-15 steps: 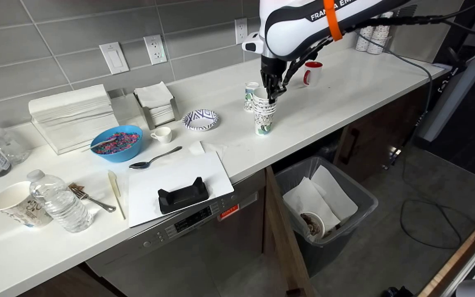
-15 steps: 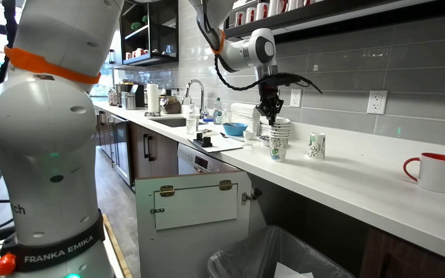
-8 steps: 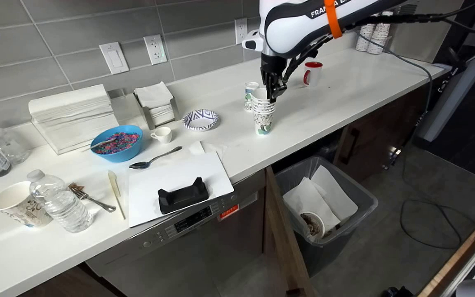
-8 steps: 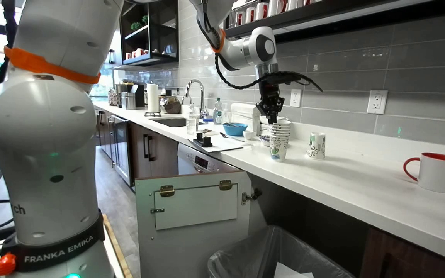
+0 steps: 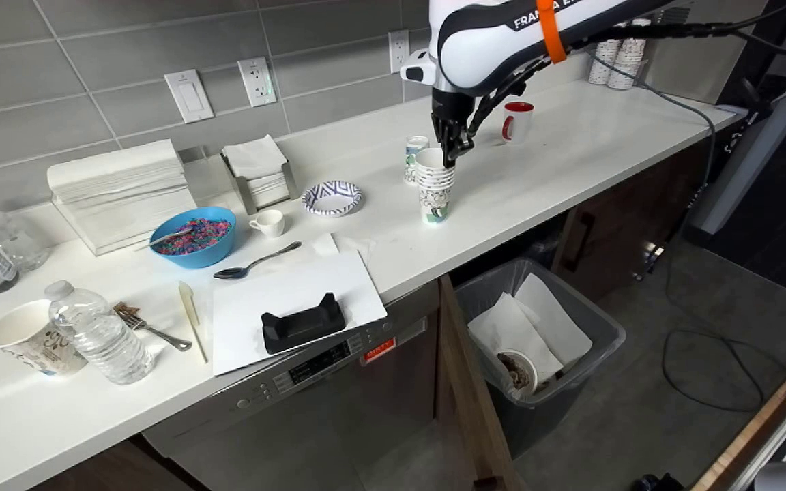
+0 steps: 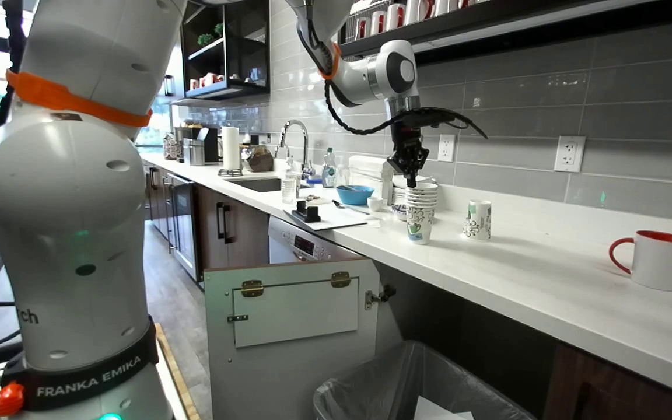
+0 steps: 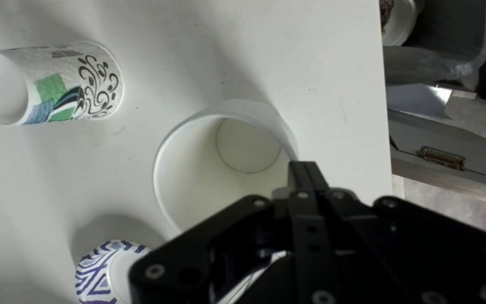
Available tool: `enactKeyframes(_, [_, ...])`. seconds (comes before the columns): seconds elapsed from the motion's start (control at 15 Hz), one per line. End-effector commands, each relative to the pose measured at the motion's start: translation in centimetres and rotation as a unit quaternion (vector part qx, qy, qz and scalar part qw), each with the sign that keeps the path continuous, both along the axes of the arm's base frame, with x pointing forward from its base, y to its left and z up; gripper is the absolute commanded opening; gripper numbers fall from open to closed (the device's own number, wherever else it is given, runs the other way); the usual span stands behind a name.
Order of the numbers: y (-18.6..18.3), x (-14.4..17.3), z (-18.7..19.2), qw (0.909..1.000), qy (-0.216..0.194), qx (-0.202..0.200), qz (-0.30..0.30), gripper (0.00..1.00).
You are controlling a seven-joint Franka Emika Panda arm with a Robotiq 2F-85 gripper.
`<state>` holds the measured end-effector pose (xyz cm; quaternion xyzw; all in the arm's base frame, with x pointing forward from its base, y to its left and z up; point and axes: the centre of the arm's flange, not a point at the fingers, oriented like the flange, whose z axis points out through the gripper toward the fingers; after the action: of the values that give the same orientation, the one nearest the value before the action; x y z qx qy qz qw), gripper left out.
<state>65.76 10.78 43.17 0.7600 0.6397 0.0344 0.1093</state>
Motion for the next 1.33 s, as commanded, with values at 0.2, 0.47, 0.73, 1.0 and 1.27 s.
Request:
enactKeyframes(0.2, [-0.2,0.2,0.2,0.9999,0.011,-0.006,0.0,0.34])
enactKeyframes(0.47, [-0.2,0.3,0.1,0.9999,0.011,-0.005,0.001,0.54])
enactKeyframes(0.73, [-0.4,0.6,0.0,0.9999,0.011,-0.003,0.0,0.41])
enactKeyframes(1.0, [-0.4,0.9,0.0,1.0,0.009,-0.003,-0.001,0.16])
enactKeyframes(1.27, [-0.4,1.3,-0.2,1.0,0.009,-0.003,-0.001,0.23])
